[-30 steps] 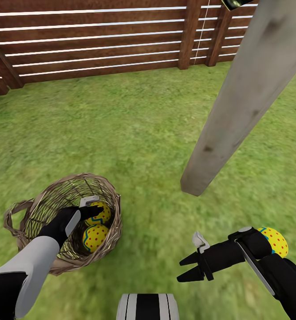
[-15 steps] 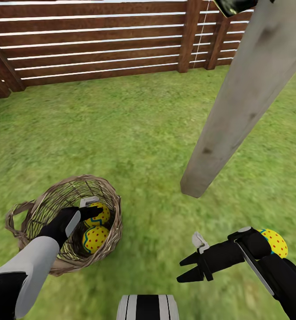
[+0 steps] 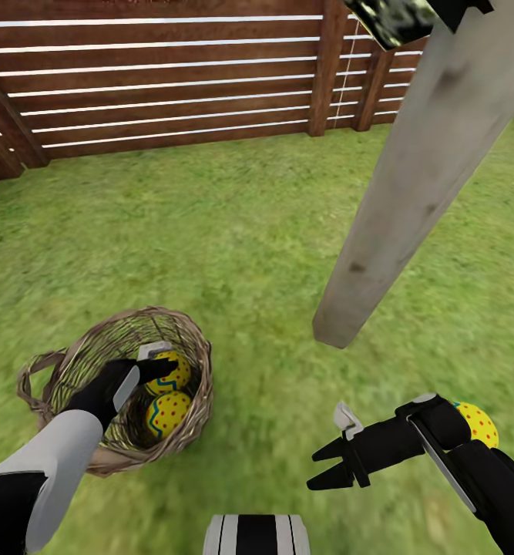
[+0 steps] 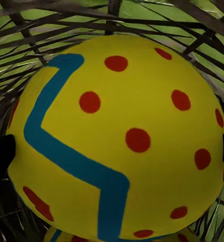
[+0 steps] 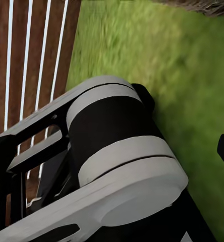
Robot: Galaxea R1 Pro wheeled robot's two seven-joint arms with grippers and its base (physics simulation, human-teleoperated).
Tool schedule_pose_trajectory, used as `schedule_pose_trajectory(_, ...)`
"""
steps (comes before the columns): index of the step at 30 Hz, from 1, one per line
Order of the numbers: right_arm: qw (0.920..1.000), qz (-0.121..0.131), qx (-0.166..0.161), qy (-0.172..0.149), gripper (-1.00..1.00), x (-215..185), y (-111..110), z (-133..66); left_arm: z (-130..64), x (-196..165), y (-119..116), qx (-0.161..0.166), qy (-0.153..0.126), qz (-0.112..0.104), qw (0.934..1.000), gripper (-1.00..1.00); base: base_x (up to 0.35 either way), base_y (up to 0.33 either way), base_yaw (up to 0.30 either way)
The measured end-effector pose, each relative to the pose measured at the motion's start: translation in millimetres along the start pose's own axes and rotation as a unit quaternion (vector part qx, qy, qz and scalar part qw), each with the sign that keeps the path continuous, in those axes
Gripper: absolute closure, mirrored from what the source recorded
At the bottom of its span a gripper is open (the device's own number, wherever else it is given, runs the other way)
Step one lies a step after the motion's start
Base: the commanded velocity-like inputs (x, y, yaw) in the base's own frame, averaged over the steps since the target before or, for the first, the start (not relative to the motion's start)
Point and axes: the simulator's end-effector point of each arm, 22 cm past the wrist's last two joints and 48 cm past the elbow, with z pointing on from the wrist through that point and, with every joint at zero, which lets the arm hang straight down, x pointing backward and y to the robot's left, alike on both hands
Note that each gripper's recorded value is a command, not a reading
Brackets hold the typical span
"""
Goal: Take the three Easter eggs out of the wicker basket on the lawn in the garden, then place them on the lawn next to a single tree (choose any tree) so that all three eggs are next to the same tree and none are left in the basket.
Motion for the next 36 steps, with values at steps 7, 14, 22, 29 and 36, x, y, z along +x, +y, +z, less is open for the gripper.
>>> schedule_pose_trajectory(7,0.9999,-0.013,0.005,-0.004,-1.0,-4.9,9.0,-5.2,-13.4,-13.6,0.6,0.0,-0.012,0.0,0.9999,1.0,0.0,0.0,0.0)
schedule_pose_trajectory(14,0.9996,-0.025,0.011,-0.008,-1.0,-9.6,18.2,-10.4,-27.3,-23.2,16.2,-0.029,-0.017,-0.002,0.9994,1.0,0.0,0.0,0.0)
schedule_pose_trajectory(22,0.999,-0.039,0.017,-0.013,-1.0,-14.7,28.9,-16.2,-42.9,-31.4,13.4,-0.027,-0.017,-0.002,0.9995,1.0,0.0,0.0,0.0)
schedule_pose_trajectory(29,0.9983,-0.051,0.022,-0.017,-1.0,-18.6,38.4,-20.8,-56.7,-36.0,13.6,-0.031,-0.011,-0.002,0.9994,1.0,0.0,0.0,0.0)
schedule_pose_trajectory(36,0.9974,-0.064,0.027,-0.022,-1.0,-22.6,48.4,-25.4,-72.4,-33.9,19.1,-0.043,0.013,-0.003,0.999,1.0,0.0,0.0,0.0)
